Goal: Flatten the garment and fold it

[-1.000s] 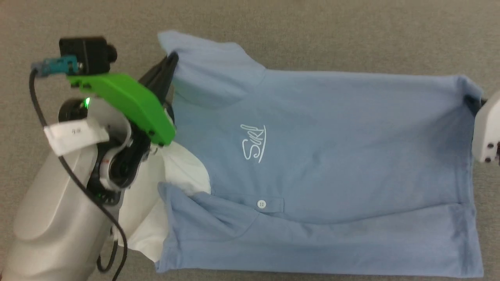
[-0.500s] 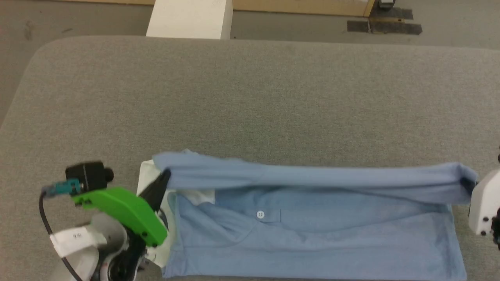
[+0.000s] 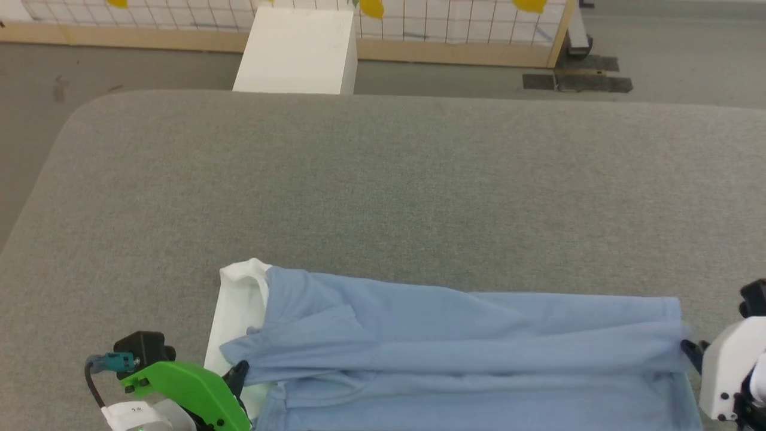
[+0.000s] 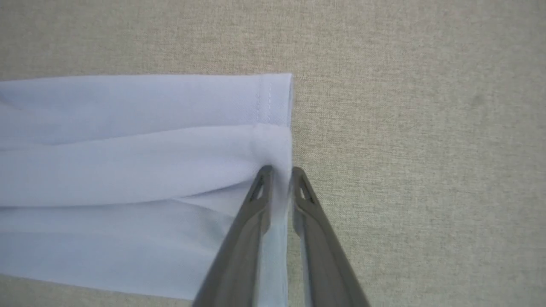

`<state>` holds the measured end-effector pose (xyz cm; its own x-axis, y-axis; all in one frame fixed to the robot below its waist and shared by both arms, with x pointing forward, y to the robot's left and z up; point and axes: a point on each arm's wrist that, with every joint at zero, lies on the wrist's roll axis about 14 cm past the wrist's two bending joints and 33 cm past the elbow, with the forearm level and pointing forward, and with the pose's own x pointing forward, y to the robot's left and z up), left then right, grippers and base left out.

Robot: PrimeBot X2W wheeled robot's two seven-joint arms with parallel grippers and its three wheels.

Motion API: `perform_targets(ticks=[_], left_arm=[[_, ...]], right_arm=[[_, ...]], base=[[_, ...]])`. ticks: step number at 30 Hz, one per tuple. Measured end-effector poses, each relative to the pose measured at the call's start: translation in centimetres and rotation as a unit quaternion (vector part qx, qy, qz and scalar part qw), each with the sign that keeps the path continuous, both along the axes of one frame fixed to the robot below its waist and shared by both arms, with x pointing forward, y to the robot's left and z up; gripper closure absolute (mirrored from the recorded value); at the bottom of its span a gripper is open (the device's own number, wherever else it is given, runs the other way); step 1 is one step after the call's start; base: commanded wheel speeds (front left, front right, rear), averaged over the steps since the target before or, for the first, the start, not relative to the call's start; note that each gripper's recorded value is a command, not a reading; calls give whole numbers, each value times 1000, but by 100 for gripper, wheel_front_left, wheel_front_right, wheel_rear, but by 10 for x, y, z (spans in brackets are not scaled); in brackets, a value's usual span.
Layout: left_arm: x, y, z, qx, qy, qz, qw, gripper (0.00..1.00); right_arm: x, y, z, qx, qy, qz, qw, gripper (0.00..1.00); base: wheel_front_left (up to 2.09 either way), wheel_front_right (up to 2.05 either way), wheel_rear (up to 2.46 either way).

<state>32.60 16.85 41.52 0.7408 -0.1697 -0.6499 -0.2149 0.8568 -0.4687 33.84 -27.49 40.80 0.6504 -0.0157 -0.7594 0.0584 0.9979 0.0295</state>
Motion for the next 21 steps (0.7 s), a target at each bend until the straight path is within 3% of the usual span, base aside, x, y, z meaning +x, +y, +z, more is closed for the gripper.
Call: perform_targets(ticks=[4, 8, 12, 17, 21], left_arm=[[2, 5, 9, 9, -17, 6, 1000, 0], [19, 26, 40, 54, -98, 30, 993, 0], [46, 48, 89, 126, -231, 52, 963, 0], [67, 53, 138, 192, -389, 60, 899, 0], [74, 53, 141, 223, -414, 61, 880, 0]], right_arm=[[-1, -8, 17, 3, -36, -15, 999, 0], [1, -11, 41, 15, -81, -30, 996, 0], [-2, -15, 48, 7, -80, -34, 996, 0], [-7, -4, 19, 11, -23, -20, 999, 0], [-8, 6, -5, 17, 13, -12, 1000, 0]], base=[[0, 0, 0], [0, 0, 0], [0, 0, 0], [0, 0, 0], [0, 0, 0]])
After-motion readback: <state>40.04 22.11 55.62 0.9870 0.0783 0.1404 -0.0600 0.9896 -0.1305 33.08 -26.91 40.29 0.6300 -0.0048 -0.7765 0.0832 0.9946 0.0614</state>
